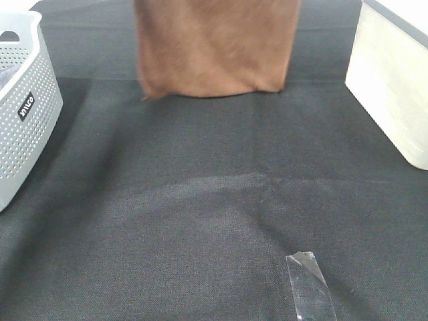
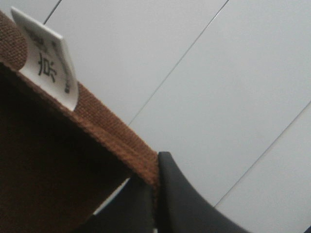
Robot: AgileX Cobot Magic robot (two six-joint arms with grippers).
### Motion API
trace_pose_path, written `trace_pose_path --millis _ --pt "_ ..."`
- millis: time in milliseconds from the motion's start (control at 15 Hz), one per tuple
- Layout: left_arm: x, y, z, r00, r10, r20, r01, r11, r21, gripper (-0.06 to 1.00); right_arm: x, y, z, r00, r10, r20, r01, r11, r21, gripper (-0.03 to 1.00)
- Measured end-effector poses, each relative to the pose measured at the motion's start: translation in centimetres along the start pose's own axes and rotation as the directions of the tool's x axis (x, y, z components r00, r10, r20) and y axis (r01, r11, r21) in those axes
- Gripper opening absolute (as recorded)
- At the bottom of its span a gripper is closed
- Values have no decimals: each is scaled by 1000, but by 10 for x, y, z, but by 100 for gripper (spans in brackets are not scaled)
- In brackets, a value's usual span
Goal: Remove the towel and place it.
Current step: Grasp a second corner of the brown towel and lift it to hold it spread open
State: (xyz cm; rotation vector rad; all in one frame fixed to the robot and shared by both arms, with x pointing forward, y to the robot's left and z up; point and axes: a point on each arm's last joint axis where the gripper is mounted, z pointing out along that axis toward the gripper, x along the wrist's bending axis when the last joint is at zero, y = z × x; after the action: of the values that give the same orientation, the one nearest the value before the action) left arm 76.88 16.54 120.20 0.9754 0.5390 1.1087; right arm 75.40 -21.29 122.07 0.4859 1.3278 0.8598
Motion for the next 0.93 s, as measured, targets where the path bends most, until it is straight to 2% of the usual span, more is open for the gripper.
trace_pose_path --millis 133,267,333,400,467,600,733,867,933 --pt "2 -8 -1 1000 -26 13 25 1000 13 0 8 -9 1 999 7 -47 -5 999 54 0" --pt "0 -11 -1 999 47 26 -48 998 44 0 8 -9 -3 995 -31 -100 41 993 107 0" --pt "-4 -13 0 998 53 36 -56 996 66 0 5 -7 -7 991 -42 -129 60 989 138 0" --pt "-8 -15 0 998 13 56 -18 996 91 0 2 -4 -11 985 -52 -163 79 982 169 0" --pt "-13 -17 -1 993 -57 104 44 992 121 0 0 -3 -15 979 -52 -196 92 975 202 0" --pt "-24 -20 -4 953 -201 225 158 968 193 0 0 -7 -23 958 -51 -281 133 950 282 0" --pt "-31 -22 -6 924 -257 282 193 952 236 0 2 -10 -30 935 -22 -353 154 924 350 0" --pt "-37 -23 -11 875 -317 366 215 931 294 0 7 -12 -37 903 15 -430 171 904 392 0" --pt "-35 -24 -14 854 -354 380 237 916 323 0 10 -12 -39 888 34 -459 171 901 398 0"
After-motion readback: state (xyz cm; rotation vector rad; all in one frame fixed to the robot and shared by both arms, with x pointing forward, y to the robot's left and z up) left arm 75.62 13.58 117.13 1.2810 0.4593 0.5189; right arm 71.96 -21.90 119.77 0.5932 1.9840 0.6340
